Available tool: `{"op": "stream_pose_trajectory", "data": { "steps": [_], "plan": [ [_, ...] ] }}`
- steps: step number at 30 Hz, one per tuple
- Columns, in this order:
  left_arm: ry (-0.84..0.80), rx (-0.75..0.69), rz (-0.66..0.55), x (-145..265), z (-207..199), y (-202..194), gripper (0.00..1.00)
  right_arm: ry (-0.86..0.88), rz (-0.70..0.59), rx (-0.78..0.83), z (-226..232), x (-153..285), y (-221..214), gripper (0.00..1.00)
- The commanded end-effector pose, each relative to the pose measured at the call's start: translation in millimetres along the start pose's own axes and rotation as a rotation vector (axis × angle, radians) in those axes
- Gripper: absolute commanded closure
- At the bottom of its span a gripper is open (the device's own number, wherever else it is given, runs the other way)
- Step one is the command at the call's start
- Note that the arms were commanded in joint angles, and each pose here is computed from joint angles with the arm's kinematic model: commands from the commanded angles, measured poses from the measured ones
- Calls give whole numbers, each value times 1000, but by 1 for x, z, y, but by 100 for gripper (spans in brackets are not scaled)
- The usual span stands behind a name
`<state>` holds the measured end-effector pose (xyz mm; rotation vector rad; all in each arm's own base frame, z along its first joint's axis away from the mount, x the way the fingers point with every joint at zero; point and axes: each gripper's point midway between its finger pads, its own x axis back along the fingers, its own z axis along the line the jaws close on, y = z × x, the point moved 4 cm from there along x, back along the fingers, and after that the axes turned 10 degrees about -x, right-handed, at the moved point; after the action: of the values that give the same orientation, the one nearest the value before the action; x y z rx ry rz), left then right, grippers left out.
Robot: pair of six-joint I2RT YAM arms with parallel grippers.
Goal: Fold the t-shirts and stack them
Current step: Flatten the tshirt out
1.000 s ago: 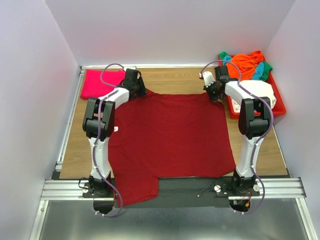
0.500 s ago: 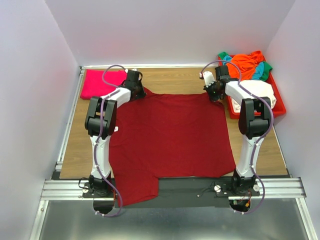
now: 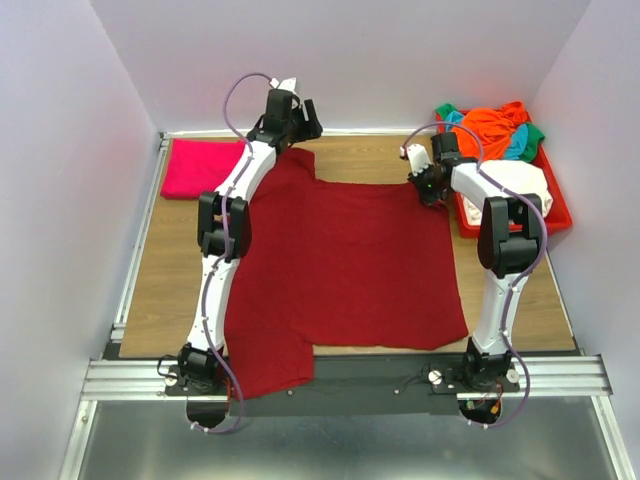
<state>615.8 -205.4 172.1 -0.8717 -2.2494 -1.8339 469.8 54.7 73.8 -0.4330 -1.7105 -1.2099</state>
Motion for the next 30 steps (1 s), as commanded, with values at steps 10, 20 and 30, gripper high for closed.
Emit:
{"op": "stream_pose_trajectory", "data": {
  "steps": [10,20,30],
  "plan": [
    [50,-299,-131,36,25,40,11,43,13,-11,5,-4,-10,99],
    [-91,-290,144,47,46,-43,50,52,17,-16,6,-6,-12,99],
    [-78,-248,324,82,22,-139,65,58,26,-16,7,-6,-16,99]
  ]
}}
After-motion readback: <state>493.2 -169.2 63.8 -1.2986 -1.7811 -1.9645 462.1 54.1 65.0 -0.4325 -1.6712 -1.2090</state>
